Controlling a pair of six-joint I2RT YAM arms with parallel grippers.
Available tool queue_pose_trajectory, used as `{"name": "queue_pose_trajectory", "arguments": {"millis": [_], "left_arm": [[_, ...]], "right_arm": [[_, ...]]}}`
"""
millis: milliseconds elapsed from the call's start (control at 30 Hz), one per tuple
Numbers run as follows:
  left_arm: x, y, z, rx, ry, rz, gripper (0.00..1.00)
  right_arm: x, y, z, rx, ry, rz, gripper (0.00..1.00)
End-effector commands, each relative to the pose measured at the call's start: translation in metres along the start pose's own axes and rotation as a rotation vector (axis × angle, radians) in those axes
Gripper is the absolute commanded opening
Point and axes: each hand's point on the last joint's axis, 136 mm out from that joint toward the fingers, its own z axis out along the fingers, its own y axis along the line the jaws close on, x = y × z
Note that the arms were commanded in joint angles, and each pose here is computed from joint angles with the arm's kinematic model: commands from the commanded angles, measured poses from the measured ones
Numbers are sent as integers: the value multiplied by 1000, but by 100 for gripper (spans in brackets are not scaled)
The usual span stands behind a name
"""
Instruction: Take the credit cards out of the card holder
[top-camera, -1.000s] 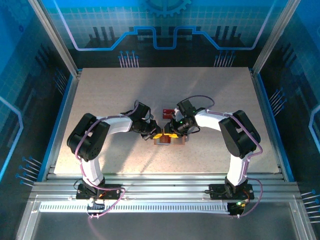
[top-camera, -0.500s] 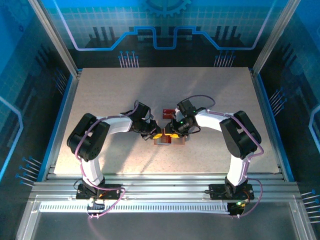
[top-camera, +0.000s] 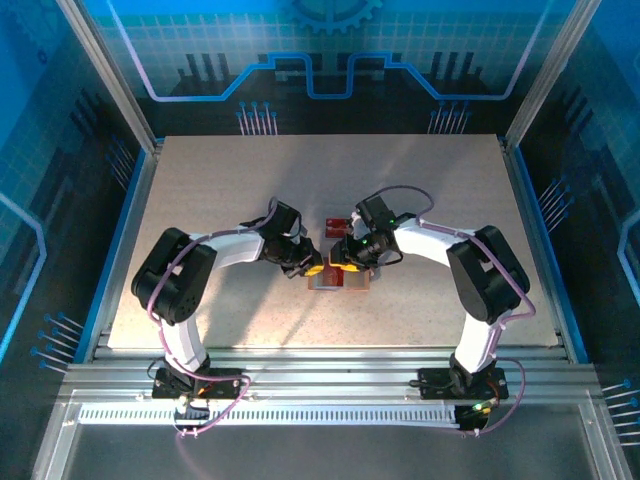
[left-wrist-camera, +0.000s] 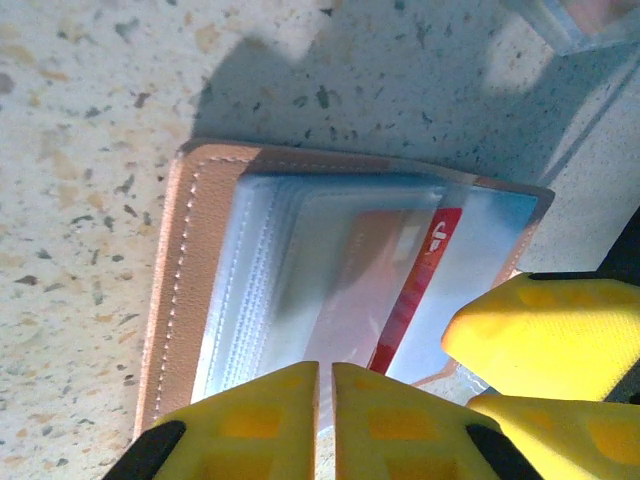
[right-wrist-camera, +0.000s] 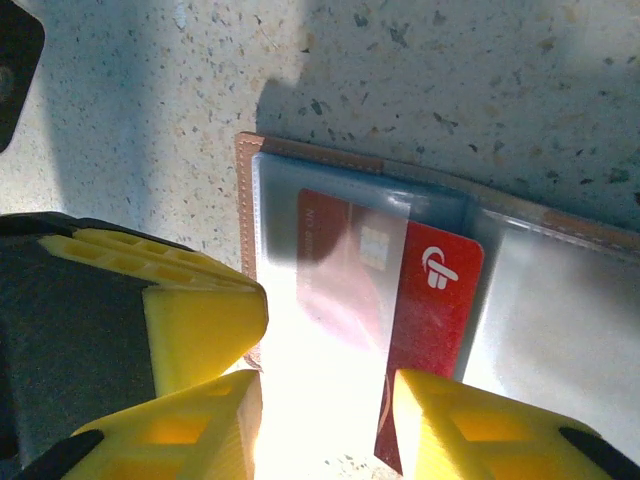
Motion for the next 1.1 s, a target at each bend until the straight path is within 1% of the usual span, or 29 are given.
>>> {"name": "queue_pose_trajectory", "arguments": {"millis": [0,433,767,1067], "left_arm": [[-1,-3,-9,-17,-6,30,12],[6,5,3,-78,30,39,7],[6,10,2,-105,21,37,6],[10,16,8,-129,41,22,6]], "right_arm": [[6,4,-4,5,3,-24,40],[12,-13,-4,37,12,11,39],[15,-18,0,21,27,29,37],[15,-24,0,25,19,39,36]]}}
